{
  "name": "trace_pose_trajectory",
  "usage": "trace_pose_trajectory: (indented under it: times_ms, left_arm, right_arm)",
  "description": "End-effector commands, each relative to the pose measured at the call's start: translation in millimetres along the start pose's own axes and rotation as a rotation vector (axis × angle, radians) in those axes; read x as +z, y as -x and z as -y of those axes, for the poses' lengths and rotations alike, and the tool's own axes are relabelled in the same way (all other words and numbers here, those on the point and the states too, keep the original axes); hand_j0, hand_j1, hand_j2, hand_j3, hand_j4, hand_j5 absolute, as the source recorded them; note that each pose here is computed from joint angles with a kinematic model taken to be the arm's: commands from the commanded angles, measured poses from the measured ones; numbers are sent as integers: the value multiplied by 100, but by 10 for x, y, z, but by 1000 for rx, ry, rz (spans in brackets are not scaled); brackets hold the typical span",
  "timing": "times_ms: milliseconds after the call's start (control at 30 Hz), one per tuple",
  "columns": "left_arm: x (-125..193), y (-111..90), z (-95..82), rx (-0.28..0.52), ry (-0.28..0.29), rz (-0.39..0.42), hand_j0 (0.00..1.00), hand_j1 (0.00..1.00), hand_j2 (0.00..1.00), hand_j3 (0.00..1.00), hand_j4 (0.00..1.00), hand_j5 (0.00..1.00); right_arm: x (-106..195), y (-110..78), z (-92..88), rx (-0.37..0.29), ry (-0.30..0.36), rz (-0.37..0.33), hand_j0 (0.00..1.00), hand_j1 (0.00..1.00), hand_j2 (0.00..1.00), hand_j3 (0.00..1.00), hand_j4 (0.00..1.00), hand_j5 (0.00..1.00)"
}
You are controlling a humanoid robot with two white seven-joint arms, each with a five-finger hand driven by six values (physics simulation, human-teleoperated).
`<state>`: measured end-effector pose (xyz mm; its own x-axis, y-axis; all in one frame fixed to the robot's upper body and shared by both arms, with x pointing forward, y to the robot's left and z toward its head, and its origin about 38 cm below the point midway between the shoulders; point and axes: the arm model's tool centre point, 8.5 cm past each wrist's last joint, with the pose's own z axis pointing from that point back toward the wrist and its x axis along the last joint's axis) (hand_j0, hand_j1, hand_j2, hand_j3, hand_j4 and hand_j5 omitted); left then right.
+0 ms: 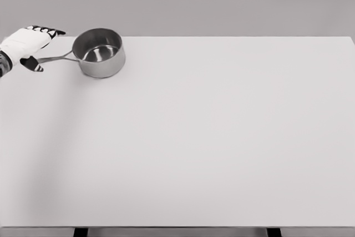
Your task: Rotate pot handle
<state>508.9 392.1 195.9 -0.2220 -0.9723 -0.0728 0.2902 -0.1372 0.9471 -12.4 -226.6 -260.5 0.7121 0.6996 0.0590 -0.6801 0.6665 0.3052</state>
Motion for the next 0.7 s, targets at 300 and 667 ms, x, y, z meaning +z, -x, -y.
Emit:
trace_pose_trajectory:
  times_ms: [300,667]
  left_arm:
    - [-155,98,30,45,31,-46,100,100,100,100,100,100]
    - [-318,17,-16,55,39,-55,100,100,100,100,100,100]
  right_arm:
    - [0,1,0,0,0,-1,100,100,100,100,100,100]
    - [0,1,0,-1,0,0,100,100,100,100,100,100]
